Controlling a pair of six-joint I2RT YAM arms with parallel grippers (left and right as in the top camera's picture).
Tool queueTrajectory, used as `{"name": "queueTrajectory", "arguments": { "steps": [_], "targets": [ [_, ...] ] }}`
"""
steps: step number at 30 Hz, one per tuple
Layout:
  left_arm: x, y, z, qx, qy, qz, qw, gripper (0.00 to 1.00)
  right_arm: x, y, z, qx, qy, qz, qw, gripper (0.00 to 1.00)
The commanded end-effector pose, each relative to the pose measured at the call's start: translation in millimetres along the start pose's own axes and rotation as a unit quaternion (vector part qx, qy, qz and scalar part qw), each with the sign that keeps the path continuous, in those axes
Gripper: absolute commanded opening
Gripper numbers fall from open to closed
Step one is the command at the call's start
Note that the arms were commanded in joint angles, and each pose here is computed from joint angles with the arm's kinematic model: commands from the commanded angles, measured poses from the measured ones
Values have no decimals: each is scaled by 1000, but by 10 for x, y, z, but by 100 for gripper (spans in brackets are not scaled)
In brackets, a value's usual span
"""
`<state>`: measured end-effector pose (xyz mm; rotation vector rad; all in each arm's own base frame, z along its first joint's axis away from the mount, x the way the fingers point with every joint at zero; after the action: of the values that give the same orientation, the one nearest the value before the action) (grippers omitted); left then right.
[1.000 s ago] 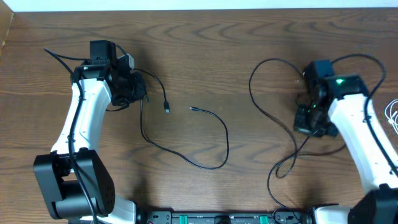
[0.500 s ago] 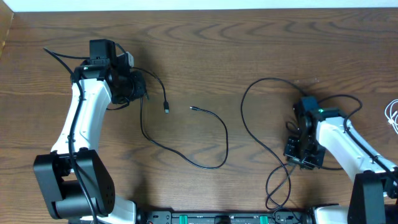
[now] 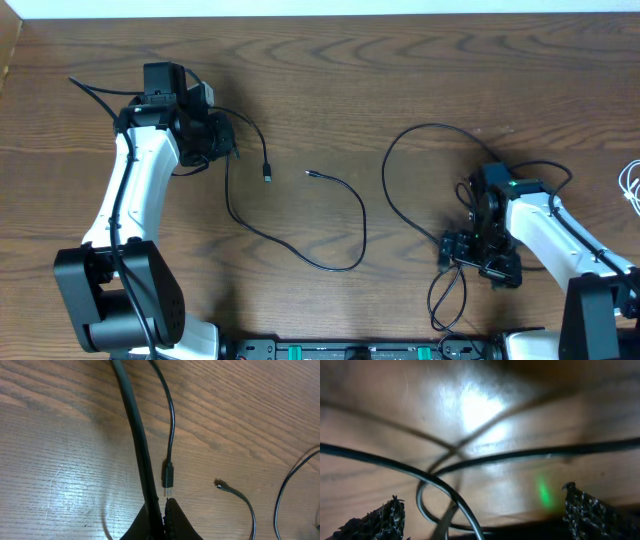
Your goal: Untangle cables
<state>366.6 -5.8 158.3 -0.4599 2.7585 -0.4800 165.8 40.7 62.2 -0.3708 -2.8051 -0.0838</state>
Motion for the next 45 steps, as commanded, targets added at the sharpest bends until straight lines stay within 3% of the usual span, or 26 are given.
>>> {"name": "queueTrajectory", "arguments": {
  "steps": [1,13,14,17,19,26,29,31,45],
  "targets": [
    [-5,5,-27,-3,-6,1,1000,8,80,55,34,5,10,-25,1000,99],
    [-27,-3,-29,-1,-12,3,1000,8,106,160,216,15,-12,-21,1000,98],
    [-28,-3,-28,-1,-12,3,1000,8,106,160,217,15,-12,-21,1000,92],
    [-29,-3,-28,-1,-12,3,1000,8,95,166,217,13,-15,-13,1000,55],
    [-28,-3,-28,-1,-12,3,1000,8,74,178,217,10,-21,-4,1000,43],
    [-27,-2,-28,-1,-12,2,1000,8,-2,222,212,-2,-40,12,999,33],
    [-28,-3,-29,-1,-12,3,1000,8,-60,256,206,-12,-54,28,998,10],
    [-27,-3,-29,-1,-12,3,1000,8,-123,294,197,-22,-70,36,997,1],
    [-26,-3,-28,-1,-12,2,1000,8,-767,394,-68,-114,-207,75,969,1]
  ]
}}
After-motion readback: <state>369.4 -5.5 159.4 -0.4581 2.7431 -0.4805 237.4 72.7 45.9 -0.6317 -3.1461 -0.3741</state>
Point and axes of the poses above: each gripper's point midway between its finger pads, its own z axis out along the fingers, its own y axis along the line the jaws close on, x = y × z, the point moved 5 cm from there along -z, back along the fingers, and after that the axes turned 3 degrees about -z, right-handed, at the moved point
